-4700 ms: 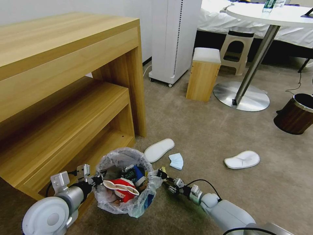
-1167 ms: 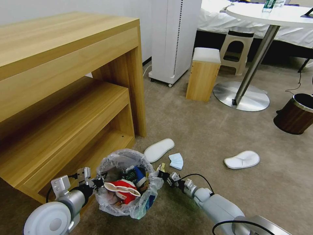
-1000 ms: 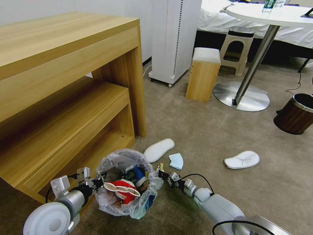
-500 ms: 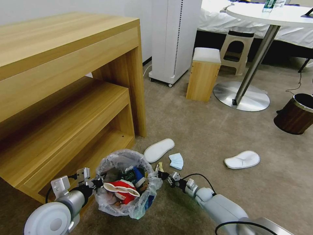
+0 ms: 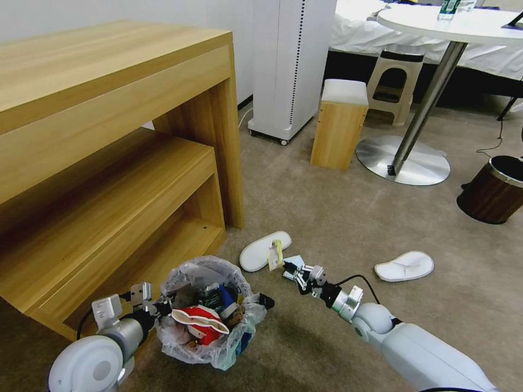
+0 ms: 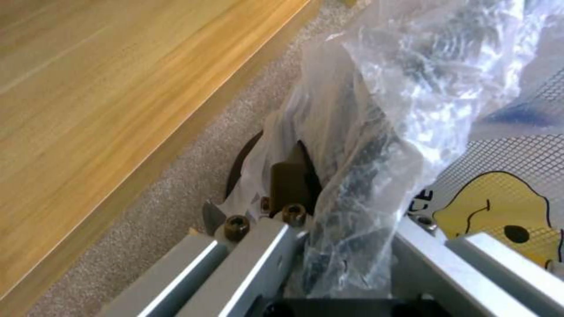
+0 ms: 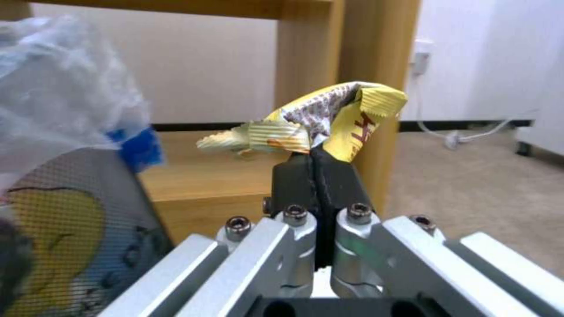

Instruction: Pick up the trash bin and place the garbage on the floor into it.

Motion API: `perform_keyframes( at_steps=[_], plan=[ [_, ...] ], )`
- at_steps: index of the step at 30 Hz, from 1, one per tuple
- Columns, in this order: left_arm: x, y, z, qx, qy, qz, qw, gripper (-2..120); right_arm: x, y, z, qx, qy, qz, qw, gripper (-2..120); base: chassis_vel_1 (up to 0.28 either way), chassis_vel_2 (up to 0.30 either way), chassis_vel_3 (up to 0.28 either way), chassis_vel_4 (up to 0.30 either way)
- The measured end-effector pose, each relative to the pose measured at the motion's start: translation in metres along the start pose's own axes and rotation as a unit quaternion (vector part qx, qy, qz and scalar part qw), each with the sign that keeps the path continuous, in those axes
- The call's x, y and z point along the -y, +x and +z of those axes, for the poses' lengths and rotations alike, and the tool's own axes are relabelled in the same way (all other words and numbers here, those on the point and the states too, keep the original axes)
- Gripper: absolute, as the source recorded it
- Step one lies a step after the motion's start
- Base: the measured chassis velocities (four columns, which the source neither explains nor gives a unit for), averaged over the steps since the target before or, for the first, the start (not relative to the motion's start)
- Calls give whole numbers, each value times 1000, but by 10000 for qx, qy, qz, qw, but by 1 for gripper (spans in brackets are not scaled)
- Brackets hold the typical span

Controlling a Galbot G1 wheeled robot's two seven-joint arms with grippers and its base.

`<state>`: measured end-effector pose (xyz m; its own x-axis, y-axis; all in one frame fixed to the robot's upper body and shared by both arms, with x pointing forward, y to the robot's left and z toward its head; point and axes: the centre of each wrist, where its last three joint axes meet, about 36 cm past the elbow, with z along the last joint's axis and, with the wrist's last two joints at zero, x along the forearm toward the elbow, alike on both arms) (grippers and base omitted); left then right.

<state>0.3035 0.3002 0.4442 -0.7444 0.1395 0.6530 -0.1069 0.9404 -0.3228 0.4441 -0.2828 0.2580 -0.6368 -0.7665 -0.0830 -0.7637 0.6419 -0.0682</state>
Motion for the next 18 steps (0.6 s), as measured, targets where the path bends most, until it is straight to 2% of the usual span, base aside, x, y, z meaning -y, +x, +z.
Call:
perform_keyframes(
  at_steps=[8, 14, 18],
  plan=[
    [0, -2, 2, -28, -8, -15, 10000, 0, 20, 12, -12, 152, 32, 393, 9991, 0, 0, 0, 0, 0],
    [0, -4, 3, -47, -17, 0, 10000, 0, 9, 13, -32, 554, -227, 308, 9977, 0, 0, 0, 0, 0],
    [1, -6, 3, -51, -37, 16, 10000, 0, -1, 8, -53, 891, -288, 40, 9956, 0, 0, 0, 0, 0]
  ],
)
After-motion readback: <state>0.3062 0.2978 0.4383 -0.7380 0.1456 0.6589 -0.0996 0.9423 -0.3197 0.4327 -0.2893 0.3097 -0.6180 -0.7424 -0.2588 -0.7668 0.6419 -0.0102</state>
